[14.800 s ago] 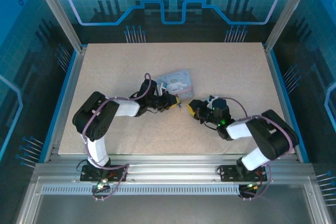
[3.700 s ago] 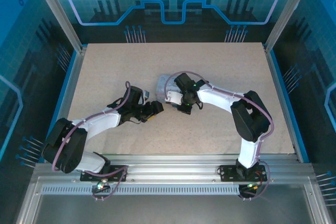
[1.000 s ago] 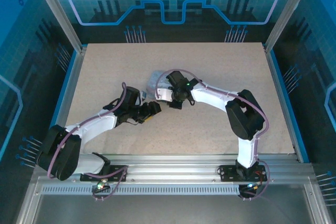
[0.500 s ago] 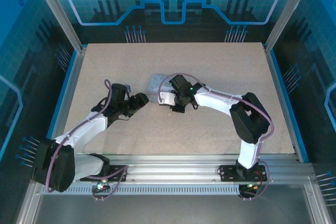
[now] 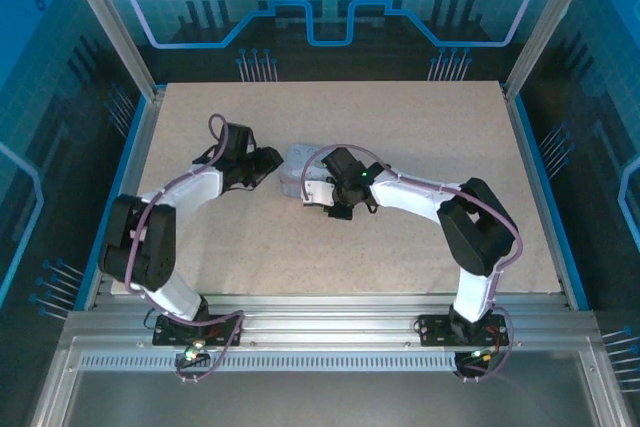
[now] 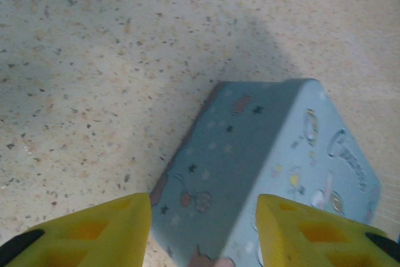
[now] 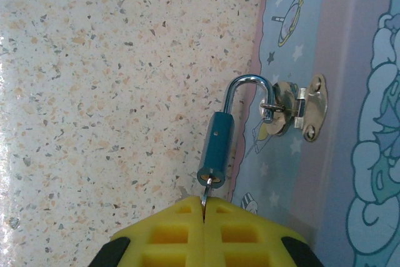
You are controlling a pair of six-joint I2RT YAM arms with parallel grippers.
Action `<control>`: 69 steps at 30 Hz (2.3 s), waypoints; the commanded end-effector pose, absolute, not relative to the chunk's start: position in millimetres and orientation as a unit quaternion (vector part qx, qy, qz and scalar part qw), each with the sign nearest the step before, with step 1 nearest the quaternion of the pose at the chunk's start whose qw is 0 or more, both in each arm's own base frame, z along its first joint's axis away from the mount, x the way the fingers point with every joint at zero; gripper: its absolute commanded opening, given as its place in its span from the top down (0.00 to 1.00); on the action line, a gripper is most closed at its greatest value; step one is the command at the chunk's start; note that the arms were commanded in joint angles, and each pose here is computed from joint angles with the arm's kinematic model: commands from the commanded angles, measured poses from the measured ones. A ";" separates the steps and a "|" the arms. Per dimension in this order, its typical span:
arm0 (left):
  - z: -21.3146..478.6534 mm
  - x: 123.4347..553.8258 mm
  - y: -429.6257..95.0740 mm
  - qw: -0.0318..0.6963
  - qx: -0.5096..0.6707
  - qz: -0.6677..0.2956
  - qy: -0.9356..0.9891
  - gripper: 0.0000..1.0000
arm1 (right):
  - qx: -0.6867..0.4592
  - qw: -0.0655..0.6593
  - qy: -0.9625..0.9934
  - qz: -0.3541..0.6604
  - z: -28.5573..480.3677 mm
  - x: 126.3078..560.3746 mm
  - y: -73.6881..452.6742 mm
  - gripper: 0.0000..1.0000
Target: Unlock a padlock with a key
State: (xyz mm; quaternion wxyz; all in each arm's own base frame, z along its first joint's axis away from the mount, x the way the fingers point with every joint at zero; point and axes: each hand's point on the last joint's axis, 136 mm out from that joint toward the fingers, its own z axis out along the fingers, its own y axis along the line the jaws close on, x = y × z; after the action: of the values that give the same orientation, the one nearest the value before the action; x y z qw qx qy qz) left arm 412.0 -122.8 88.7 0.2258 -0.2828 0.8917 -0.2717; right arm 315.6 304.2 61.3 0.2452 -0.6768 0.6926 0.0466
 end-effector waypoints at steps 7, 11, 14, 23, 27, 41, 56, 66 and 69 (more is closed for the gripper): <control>58.5 407.7 -122.8 0.187 -0.285 -0.255 0.905 0.60 | -0.683 0.260 0.681 0.052 70.2 313.1 314.6 1.00; 51.0 408.1 -131.1 0.173 -0.276 -0.262 0.909 0.64 | -0.688 0.260 0.675 0.051 69.1 311.8 317.7 1.00; 46.2 406.8 -140.9 0.163 -0.262 -0.265 0.914 0.66 | -0.694 0.261 0.669 0.045 66.8 313.9 320.0 1.00; 41.0 405.8 -151.4 0.154 -0.247 -0.266 0.919 0.67 | -0.707 0.271 0.653 0.028 65.8 330.1 330.6 1.00; 42.0 406.1 -149.9 0.158 -0.243 -0.261 0.921 0.67 | -0.709 0.279 0.648 0.012 65.9 331.9 325.7 1.00; 43.1 413.1 -152.9 0.159 -0.239 -0.264 0.921 0.67 | -0.709 0.301 0.637 -0.012 80.4 337.3 315.0 1.00; 45.3 409.6 -158.1 0.155 -0.233 -0.268 0.922 0.67 | -0.719 0.295 0.629 -0.032 67.6 348.7 317.3 1.00; 46.1 413.7 -161.4 0.156 -0.230 -0.272 0.921 0.67 | -0.725 0.306 0.613 -0.071 70.3 365.8 317.2 1.00; 46.1 413.2 -164.2 0.156 -0.227 -0.273 0.922 0.67 | -0.735 0.315 0.595 -0.080 71.3 363.7 328.5 1.00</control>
State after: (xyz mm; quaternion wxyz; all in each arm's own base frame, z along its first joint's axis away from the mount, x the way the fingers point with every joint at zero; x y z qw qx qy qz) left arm 429.6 -138.6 54.4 0.1966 -0.2646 0.9074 -0.2608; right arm 342.4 294.9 50.3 0.2478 -0.7322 0.6312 -0.0634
